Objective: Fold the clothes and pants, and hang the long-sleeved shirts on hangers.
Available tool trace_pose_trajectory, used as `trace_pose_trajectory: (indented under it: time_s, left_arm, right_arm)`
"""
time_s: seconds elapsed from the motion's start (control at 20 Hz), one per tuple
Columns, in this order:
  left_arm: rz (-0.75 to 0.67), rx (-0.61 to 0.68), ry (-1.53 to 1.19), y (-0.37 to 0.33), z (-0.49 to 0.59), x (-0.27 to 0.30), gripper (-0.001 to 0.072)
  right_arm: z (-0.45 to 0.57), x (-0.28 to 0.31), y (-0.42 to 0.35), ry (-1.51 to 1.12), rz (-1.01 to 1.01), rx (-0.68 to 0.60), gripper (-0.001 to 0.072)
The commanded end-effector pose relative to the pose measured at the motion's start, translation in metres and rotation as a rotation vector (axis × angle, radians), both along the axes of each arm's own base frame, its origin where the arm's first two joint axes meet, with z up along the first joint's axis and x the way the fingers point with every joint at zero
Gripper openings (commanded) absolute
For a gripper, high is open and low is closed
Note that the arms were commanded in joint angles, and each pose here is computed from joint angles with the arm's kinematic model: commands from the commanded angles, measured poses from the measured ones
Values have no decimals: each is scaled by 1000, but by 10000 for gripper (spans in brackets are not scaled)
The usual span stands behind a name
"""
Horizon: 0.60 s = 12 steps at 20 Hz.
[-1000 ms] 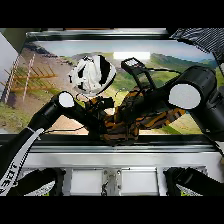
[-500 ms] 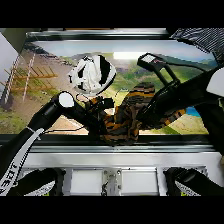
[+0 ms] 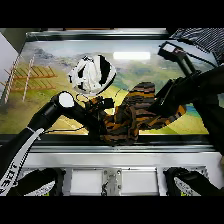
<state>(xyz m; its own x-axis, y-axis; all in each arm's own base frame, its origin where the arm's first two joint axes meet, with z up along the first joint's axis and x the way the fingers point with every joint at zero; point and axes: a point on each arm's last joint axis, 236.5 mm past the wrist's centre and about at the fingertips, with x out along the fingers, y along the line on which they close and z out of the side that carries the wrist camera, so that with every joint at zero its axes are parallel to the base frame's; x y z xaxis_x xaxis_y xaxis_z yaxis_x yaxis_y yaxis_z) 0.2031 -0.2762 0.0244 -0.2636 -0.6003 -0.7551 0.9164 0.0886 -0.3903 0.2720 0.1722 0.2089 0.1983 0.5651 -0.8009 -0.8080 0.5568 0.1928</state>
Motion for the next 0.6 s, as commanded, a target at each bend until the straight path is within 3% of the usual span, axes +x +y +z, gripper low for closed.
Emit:
trace_pose_trajectory:
  time_s: [0.0,0.25,0.55]
  left_arm:
    - [-1,0,0,0,0,0,10]
    - [-1,0,-1,0,0,0,10]
    - [-1,0,0,0,0,0,9]
  right_arm:
    - [7,11,-24,-39,59,199,660]
    - [-18,28,-81,-59,28,445,660]
    - [-57,30,-100,-99,165,503,660]
